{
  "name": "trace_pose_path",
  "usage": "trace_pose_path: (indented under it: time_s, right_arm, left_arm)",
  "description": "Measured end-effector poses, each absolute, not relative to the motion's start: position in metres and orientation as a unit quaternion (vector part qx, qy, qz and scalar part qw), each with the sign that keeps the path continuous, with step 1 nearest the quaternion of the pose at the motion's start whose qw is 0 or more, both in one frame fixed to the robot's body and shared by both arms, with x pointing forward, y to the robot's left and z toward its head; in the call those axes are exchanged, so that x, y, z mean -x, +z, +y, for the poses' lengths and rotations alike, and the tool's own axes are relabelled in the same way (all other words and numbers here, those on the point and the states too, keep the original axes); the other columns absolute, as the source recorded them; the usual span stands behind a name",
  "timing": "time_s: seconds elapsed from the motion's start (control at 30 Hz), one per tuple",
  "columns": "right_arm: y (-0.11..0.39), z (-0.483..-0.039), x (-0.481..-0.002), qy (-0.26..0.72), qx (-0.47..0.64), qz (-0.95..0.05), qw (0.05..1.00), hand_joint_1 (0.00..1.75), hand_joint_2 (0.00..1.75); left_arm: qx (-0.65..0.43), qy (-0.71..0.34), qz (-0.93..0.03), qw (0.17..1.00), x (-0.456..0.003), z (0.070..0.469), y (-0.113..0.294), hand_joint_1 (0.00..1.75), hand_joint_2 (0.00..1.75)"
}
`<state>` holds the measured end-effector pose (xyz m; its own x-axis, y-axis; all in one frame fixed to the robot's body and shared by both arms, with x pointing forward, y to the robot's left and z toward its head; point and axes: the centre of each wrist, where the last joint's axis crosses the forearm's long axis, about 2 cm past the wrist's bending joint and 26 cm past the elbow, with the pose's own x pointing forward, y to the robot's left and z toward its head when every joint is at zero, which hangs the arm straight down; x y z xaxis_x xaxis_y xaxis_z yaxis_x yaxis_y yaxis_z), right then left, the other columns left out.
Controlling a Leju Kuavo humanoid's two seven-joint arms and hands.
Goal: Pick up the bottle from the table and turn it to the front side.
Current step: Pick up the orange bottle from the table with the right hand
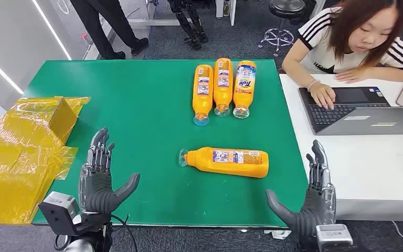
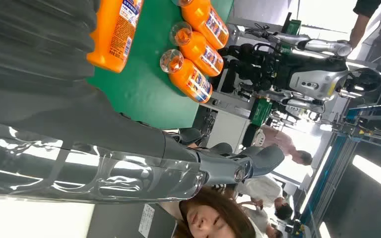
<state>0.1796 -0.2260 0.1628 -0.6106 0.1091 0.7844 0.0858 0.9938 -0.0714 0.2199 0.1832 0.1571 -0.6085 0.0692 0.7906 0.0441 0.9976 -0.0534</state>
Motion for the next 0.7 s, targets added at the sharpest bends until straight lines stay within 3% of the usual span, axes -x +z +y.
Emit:
trace_pose_path:
  time_s: [0.7]
  right_arm:
    - [0.1628, -0.2262, -0.1796, 0.014, 0.056, -0.897, 0.438, 0.00, 1.75]
  left_arm:
    - [0.033, 0.014, -0.899, 0.436, -0.2239, 0.1830, 0.1603, 0.00, 1.75]
